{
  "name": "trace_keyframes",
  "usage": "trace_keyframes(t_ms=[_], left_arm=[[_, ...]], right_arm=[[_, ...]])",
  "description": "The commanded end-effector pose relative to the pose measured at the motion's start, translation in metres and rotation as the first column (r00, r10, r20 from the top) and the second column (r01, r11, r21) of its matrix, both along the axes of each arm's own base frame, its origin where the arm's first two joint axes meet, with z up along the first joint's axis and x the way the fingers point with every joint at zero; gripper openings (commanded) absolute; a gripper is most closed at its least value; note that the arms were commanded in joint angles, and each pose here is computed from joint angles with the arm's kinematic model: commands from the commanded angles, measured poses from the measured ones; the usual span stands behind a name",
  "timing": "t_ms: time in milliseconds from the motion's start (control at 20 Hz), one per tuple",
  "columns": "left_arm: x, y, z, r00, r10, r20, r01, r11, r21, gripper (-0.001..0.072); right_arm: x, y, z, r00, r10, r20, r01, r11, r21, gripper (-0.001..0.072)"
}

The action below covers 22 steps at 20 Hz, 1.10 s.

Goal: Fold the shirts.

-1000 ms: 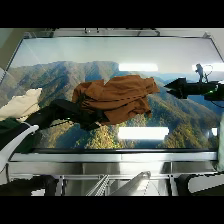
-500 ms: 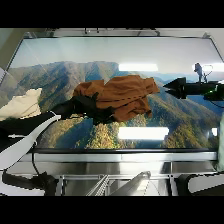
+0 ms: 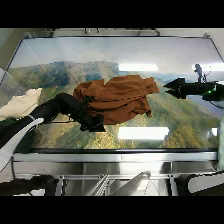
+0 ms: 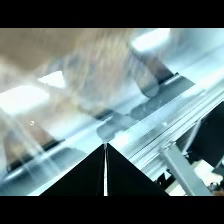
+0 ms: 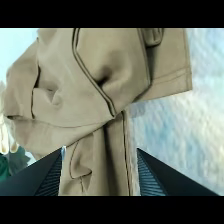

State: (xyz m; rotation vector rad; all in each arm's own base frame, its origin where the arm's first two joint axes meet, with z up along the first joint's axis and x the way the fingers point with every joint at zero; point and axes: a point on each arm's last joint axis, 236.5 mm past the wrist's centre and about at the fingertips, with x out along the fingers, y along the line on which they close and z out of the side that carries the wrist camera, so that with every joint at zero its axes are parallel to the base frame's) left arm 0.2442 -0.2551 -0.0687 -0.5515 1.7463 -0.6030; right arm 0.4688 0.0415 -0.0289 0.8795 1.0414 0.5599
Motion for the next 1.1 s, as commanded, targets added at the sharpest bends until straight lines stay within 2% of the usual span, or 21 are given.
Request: trace_keyframes(t_ms=[0, 50, 100, 150, 200, 400, 600, 650, 750, 850, 1050], left_arm=[[0.032, 0.021, 0.005, 0.967, 0.234, 0.103, -0.231, 0.972, -0.038, 0.0014], [0.043, 0.022, 0.005, 0.948, 0.291, 0.125, -0.287, 0.957, -0.052, 0.0018], [0.049, 0.021, 0.003, 0.940, 0.307, 0.150, -0.303, 0.952, -0.049, 0.0211], [0.053, 0.019, 0.002, 0.933, 0.315, 0.175, -0.311, 0.949, -0.047, 0.0539], [0.059, 0.016, 0.001, 0.921, 0.336, 0.199, -0.333, 0.942, -0.048, 0.0705], [0.074, 0.003, -0.006, 0.882, 0.398, 0.254, -0.402, 0.915, -0.039, 0.0706], [0.064, 0.003, -0.043, 0.888, 0.436, 0.146, -0.445, 0.895, 0.037, 0.0705], [0.062, 0.004, -0.048, 0.890, 0.437, 0.131, -0.446, 0.894, 0.048, 0.0686], [0.065, 0.005, -0.050, 0.883, 0.450, 0.134, -0.460, 0.886, 0.052, 0.0538], [0.078, 0.005, -0.047, 0.855, 0.497, 0.148, -0.508, 0.861, 0.041, 0.0540], [0.106, -0.019, -0.022, 0.832, 0.493, 0.253, -0.503, 0.864, -0.029, 0.0537]], right_arm=[[-0.001, 0.013, -0.007, 1.000, 0.023, -0.014, -0.023, 1.000, 0.003, 0.0504], [-0.001, 0.020, -0.006, 0.999, 0.034, -0.012, -0.034, 0.999, 0.007, 0.0504], [0.000, 0.027, -0.004, 0.999, 0.041, -0.008, -0.041, 0.999, 0.018, 0.0504], [0.002, 0.032, 0.000, 0.999, 0.039, -0.001, -0.039, 0.999, 0.037, 0.0504], [0.004, 0.036, 0.004, 0.999, 0.035, 0.005, -0.035, 0.998, 0.054, 0.0504], [0.009, 0.039, 0.013, 0.999, 0.023, 0.026, -0.025, 0.996, 0.086, 0.0504], [0.004, 0.042, 0.016, 0.999, 0.045, 0.023, -0.047, 0.993, 0.105, 0.0504], [0.003, 0.043, 0.016, 0.999, 0.049, 0.022, -0.052, 0.993, 0.108, 0.0504], [0.001, 0.044, 0.017, 0.997, 0.063, 0.033, -0.066, 0.992, 0.106, 0.0504], [0.000, 0.045, 0.018, 0.997, 0.067, 0.033, -0.070, 0.992, 0.109, 0.0504], [0.003, 0.045, 0.021, 0.996, 0.067, 0.056, -0.073, 0.991, 0.112, 0.0504]])
